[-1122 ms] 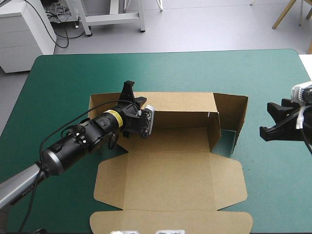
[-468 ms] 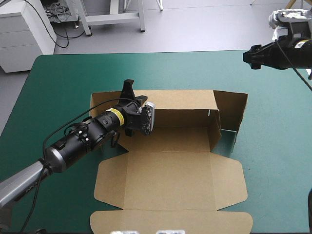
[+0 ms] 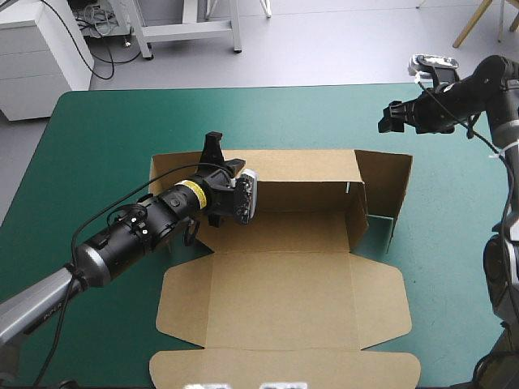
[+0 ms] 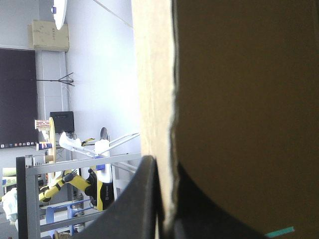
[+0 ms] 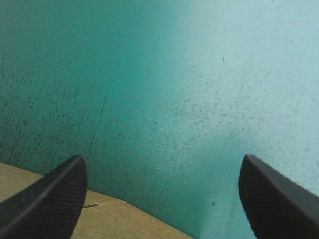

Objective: Fold the box

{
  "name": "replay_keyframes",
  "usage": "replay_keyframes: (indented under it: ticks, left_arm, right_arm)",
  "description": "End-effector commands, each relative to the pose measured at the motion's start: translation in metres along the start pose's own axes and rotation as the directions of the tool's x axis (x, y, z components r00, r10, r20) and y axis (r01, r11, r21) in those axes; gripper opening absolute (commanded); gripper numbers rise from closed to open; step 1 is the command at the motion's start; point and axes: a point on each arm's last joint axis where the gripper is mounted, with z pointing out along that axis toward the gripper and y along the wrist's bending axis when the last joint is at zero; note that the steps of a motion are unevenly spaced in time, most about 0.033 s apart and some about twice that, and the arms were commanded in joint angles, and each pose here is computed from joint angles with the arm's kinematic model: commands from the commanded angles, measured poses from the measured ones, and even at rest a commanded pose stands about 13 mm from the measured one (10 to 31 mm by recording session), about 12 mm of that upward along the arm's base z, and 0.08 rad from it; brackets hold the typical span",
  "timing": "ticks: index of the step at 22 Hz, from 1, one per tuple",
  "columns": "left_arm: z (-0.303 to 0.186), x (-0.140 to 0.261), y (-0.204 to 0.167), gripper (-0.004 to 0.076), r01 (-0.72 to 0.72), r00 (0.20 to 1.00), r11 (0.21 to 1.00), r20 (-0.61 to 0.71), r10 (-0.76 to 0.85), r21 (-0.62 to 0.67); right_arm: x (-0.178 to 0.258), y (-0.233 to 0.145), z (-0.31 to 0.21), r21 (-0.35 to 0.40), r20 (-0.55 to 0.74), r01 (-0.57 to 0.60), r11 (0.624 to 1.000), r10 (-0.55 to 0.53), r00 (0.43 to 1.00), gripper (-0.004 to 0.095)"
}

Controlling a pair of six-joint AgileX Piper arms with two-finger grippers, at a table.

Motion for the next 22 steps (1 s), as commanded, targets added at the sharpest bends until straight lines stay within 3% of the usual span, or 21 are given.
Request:
replay_keyframes:
  ticks: [1, 5, 11, 16, 22]
  left_arm:
    - [0.0, -0.003, -0.005, -0.001, 0.063, 0.998, 0.997, -0.012, -0.062, 0.05]
    - [0.0, -0.003, -0.006, -0.001, 0.065, 0.998, 0.996, -0.015, -0.064, 0.053]
    - [0.0, -0.003, -0.006, -0.001, 0.123, 0.992, 0.991, -0.019, -0.122, 0.053]
    - [0.0, -0.003, -0.006, -0.001, 0.123, 0.992, 0.991, -0.019, -0.122, 0.054]
    - [0.0, -0.003, -0.006, -0.001, 0.123, 0.992, 0.991, -0.019, -0.122, 0.054]
  right_arm:
    - [-0.004, 0.011, -0.023, -0.033, 0.083, 0.002, 0.999, 0.001, 0.997, 0.0772]
    - [0.015, 0.008, -0.012, -0.042, 0.009, -0.016, 0.999, 0.017, 1.0, 0.0724]
    - [0.063, 0.021, -0.028, -0.05, -0.055, 0.056, 0.997, -0.059, 0.997, 0.062]
    - [0.103, 0.036, -0.028, -0.139, 0.035, 0.108, 0.984, -0.104, 0.994, 0.0603]
    - [0.14, 0.044, -0.028, -0.171, 0.073, 0.134, 0.976, -0.123, 0.99, 0.0584]
